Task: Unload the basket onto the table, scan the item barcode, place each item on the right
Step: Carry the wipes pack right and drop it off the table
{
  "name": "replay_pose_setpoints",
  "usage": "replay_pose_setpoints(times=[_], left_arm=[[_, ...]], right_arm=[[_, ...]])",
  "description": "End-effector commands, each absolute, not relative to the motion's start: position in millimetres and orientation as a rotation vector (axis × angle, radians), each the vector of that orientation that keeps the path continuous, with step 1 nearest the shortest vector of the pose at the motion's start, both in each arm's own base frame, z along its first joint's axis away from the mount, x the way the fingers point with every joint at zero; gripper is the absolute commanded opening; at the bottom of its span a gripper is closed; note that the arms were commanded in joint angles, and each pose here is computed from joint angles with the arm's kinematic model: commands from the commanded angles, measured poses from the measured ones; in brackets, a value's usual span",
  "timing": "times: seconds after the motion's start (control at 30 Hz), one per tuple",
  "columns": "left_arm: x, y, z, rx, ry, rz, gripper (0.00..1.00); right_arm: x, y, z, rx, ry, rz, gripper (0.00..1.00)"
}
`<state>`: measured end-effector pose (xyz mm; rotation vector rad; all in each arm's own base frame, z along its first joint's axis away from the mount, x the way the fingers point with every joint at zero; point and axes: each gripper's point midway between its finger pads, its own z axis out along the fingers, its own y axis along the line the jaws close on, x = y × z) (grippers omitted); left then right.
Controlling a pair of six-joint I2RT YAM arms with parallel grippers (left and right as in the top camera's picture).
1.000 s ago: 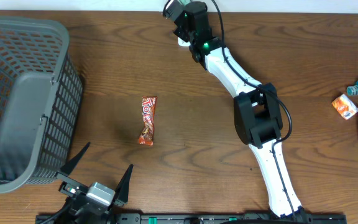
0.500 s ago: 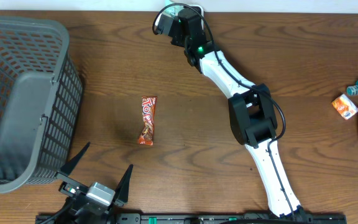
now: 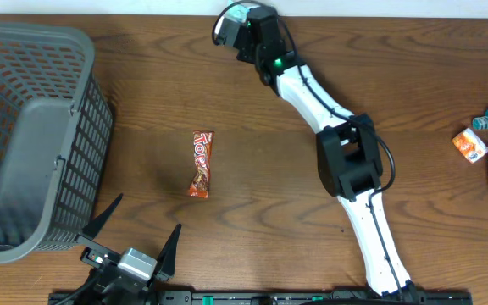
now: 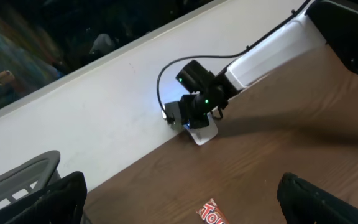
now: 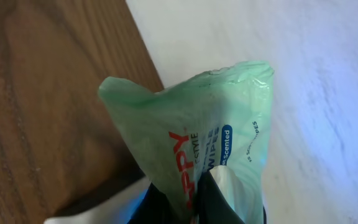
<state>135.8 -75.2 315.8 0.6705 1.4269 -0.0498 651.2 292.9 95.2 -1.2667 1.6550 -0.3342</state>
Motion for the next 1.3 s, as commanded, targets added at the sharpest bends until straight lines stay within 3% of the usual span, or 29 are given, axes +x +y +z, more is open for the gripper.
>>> replay_pose_setpoints(times=[0.0, 0.13, 0.3, 0.43, 0.57, 0.73, 0.87, 1.03, 1.1, 1.13, 1.27], left_arm=[[135, -75, 316, 0.678, 1.417, -0.042, 0.98], [135, -75, 316, 0.678, 1.417, -0.042, 0.98], [135, -75, 316, 0.678, 1.417, -0.042, 0.98], [135, -75, 316, 0.678, 1.416, -0.042, 0.98], [135, -75, 316, 0.678, 1.416, -0.042, 0.98], [135, -75, 316, 0.678, 1.416, -0.042, 0.98], [135, -75, 316, 0.678, 1.417, -0.042, 0.98], [135, -75, 315, 0.679, 1.422, -0.043, 0.98], [135, -75, 314, 0.679, 1.424, -0.044, 0.98], [135, -75, 314, 0.679, 1.425, -0.044, 0.98], [135, -75, 313, 0.680, 1.428, -0.045, 0.98]], right_arm=[[651, 281, 133, -1.188, 1.676, -0.254, 0.01], [645, 272, 123, -1.192, 1.752, -0.252, 0.01], [646, 235, 161, -1.044, 1.842, -0.380, 0.01], [630, 185, 204, -0.955, 1.950, -0.419, 0.01], [604, 117, 214, -0.896, 2.134, -0.435, 0.01], [567, 10, 175, -0.711, 2.480, -0.432, 0.01], [537, -95, 113, -0.295, 2.741, -0.408, 0.01], [483, -182, 42, -0.050, 2.954, -0.395, 0.02], [470, -202, 32, 0.013, 2.978, -0.395, 0.07], [461, -219, 28, 0.074, 2.981, -0.398, 0.14], [454, -252, 46, 0.309, 2.925, -0.494, 0.15]])
